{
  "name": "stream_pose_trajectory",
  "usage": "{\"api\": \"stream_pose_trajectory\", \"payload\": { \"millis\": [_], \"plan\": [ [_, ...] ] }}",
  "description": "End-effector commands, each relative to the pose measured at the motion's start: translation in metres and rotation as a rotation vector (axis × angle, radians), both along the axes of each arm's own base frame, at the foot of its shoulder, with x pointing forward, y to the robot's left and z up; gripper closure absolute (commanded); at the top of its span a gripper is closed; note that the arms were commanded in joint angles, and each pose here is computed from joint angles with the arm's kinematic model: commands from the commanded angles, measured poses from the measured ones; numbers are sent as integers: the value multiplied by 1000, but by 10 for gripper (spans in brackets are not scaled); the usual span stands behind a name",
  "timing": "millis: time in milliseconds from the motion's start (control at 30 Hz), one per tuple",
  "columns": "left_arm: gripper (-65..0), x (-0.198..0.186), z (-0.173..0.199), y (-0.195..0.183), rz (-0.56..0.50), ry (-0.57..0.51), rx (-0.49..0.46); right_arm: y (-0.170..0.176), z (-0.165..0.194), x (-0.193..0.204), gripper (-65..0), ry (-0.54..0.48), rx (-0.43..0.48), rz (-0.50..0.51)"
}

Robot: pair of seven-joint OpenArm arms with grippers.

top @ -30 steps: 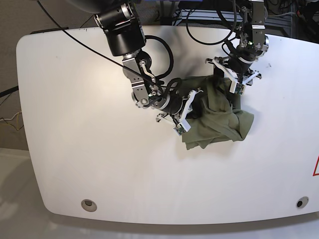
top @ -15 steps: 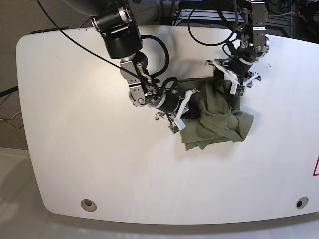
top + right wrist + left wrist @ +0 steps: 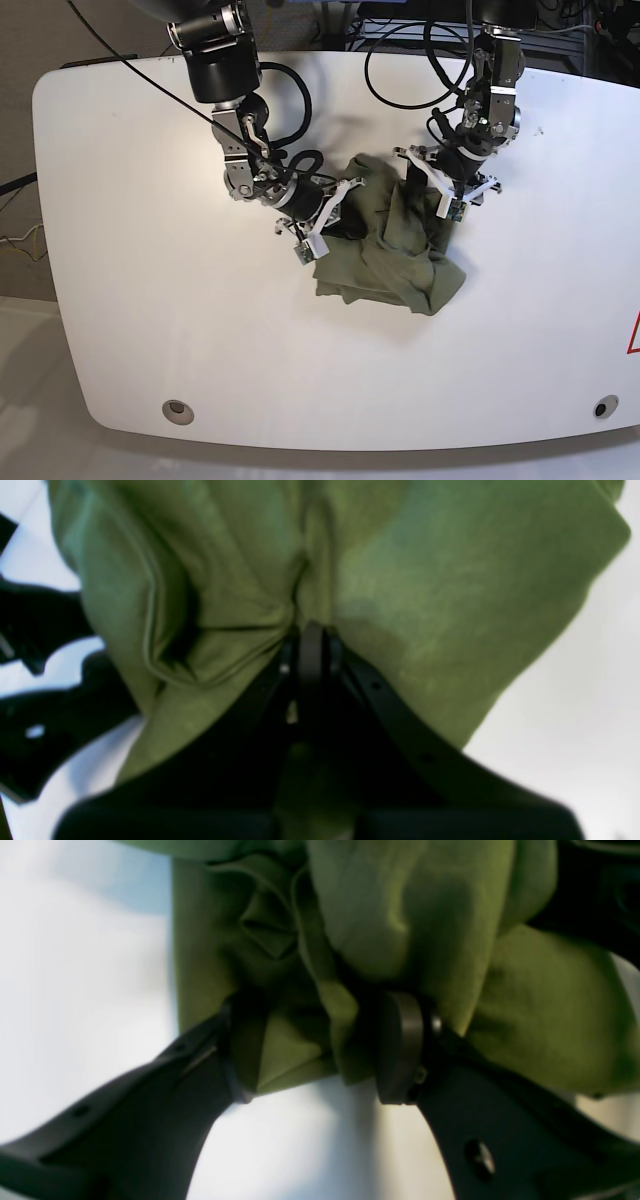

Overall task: Fold the T-shirt properly
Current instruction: 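Lift the bundle with both grippers and fold it toward the right gripper, then carry the held bundle with both grippers and lower it onto the table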

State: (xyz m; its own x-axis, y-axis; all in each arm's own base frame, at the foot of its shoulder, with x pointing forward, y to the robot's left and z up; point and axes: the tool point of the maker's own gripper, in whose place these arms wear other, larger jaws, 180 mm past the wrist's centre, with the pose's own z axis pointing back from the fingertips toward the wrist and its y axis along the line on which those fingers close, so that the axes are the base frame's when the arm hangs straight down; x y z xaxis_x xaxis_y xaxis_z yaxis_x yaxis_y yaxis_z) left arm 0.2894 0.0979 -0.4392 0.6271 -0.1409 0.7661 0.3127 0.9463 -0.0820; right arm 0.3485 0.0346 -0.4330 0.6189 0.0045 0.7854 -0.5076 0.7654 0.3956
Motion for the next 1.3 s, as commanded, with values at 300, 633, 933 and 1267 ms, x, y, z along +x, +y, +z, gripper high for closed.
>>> {"api": "stream_pose_trajectory", "payload": {
  "millis": [300,633,933,1267],
  "plan": [
    [-326,-64,-60,-17,-77,327,150,-48,-25,-33,-5,68,-177,10],
    [-326,-63,-61,-1,-86,322,200,-59,-16,-57,-5,56,-175,-19],
    [-326,-38,-52,19,-79,282,246,-50,-12,-83,-5,53,-162,-1],
    [-326,-17,-54,35,-66,280,280,-18,-2,-107,-5,33,-139,89]
  ]
}}
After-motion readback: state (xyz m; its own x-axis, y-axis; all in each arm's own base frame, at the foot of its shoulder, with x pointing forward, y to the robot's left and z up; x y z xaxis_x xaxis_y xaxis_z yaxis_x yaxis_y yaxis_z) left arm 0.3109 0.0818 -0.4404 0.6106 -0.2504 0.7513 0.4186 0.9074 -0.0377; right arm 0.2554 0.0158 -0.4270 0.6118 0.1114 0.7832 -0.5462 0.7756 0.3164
